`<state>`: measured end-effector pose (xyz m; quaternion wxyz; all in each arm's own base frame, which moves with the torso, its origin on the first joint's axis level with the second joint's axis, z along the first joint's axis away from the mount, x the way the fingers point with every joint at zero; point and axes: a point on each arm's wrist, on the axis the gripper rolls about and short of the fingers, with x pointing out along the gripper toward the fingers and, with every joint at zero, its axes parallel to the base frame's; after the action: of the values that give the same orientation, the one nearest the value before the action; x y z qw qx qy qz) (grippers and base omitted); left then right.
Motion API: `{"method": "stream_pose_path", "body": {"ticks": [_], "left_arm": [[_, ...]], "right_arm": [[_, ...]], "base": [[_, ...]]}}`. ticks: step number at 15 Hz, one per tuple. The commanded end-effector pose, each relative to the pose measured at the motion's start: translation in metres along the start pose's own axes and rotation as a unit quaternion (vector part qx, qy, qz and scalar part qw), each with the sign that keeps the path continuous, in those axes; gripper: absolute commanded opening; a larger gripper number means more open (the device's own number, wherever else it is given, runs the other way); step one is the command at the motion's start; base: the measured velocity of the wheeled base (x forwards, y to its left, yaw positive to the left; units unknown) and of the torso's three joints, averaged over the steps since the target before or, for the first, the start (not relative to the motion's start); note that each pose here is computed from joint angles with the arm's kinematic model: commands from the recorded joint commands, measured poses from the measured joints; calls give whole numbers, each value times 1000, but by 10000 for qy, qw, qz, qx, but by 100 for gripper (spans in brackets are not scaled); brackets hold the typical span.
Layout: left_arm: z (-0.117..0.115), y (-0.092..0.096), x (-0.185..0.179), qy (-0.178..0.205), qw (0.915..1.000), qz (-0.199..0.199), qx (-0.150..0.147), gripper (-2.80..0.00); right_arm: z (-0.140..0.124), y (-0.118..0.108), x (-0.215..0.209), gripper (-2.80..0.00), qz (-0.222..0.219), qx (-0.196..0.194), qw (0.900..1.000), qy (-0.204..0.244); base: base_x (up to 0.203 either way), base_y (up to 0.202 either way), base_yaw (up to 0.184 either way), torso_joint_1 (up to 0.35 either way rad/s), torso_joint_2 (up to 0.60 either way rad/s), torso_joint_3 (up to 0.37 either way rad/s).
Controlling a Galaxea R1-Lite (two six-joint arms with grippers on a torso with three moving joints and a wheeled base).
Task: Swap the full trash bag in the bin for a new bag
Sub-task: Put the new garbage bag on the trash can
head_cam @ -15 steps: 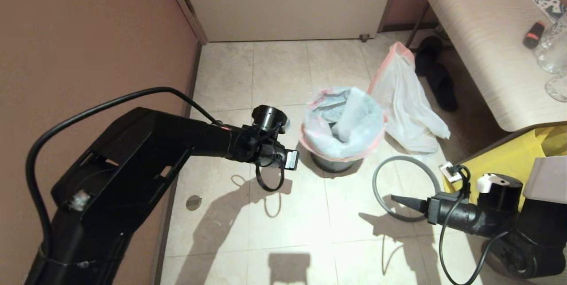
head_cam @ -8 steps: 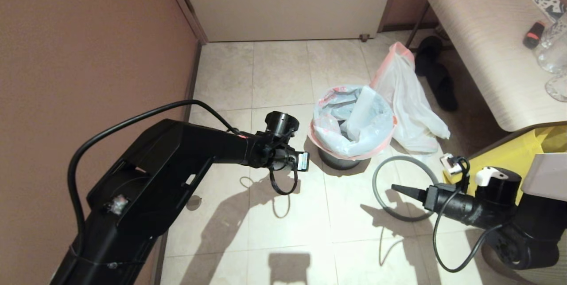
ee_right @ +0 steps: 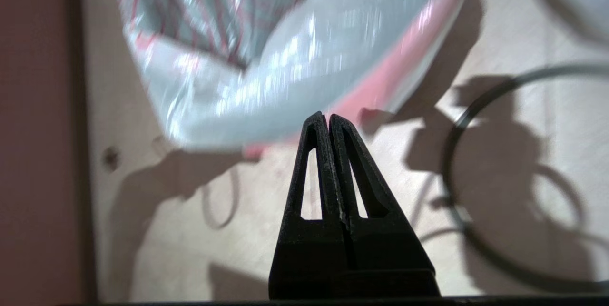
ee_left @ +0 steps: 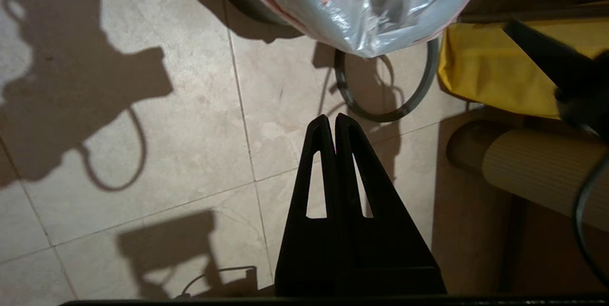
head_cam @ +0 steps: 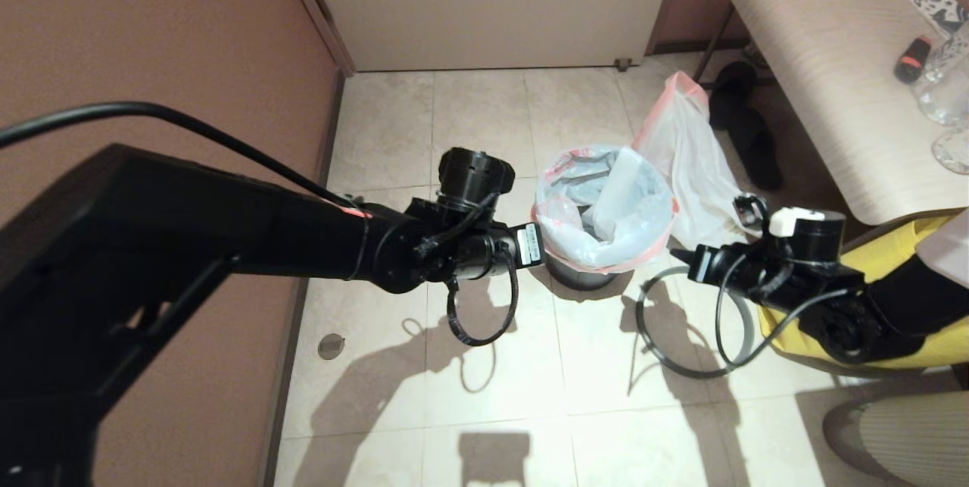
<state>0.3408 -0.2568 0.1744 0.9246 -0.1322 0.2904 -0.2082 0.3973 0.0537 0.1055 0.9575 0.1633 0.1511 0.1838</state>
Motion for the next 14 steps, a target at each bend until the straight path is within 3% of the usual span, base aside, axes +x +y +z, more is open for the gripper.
{"method": "stream_pose_path", "body": {"ticks": [1, 3, 4, 5, 6, 8, 9, 10, 11, 14], "left_arm": [[24, -7, -54, -491, 9985, -248, -64, -280], [33, -6, -82, -814, 9959, -374, -102, -280], [33, -6, -83, -868, 9957, -327, -59, -280], [30, -5, -75, -874, 9961, -156, 15, -280], [26, -4, -63, -830, 9965, 23, 52, -280], [22, -14, -44, -862, 9958, 288, 112, -280], [28, -20, -39, -996, 9943, 375, 102, -280], [28, -23, -33, -1072, 9917, 705, 118, -280], [26, -24, -29, -1082, 9895, 946, 151, -280], [25, -22, -25, -1075, 9892, 984, 141, -280]], "right_arm": [[33, 25, 23, -280, -761, -283, 9967, 14], [54, 42, 50, -280, -1736, -672, 9825, -7], [56, 50, 55, -245, -2450, -1104, 9630, 191], [58, 56, 52, 0, -2820, -1388, 9481, 479], [63, 61, 47, 0, -2971, -1420, 9418, 672], [80, 71, 40, 0, -3298, -1094, 9321, 1025], [79, 74, 38, 0, -3448, -943, 9246, 1316], [76, 76, 39, 0, -3516, -860, 9206, 1466], [67, 78, 48, 0, -3506, -783, 9220, 1442], [39, 79, 78, 0, -3366, -713, 9299, 1303]], "base": [[0, 0, 0, 0, 0, 0], [0, 0, 0, 0, 0, 0], [0, 0, 0, 0, 0, 0], [0, 0, 0, 0, 0, 0], [0, 0, 0, 0, 0, 0], [0, 0, 0, 0, 0, 0], [0, 0, 0, 0, 0, 0], [0, 0, 0, 0, 0, 0], [0, 0, 0, 0, 0, 0], [0, 0, 0, 0, 0, 0]]}}
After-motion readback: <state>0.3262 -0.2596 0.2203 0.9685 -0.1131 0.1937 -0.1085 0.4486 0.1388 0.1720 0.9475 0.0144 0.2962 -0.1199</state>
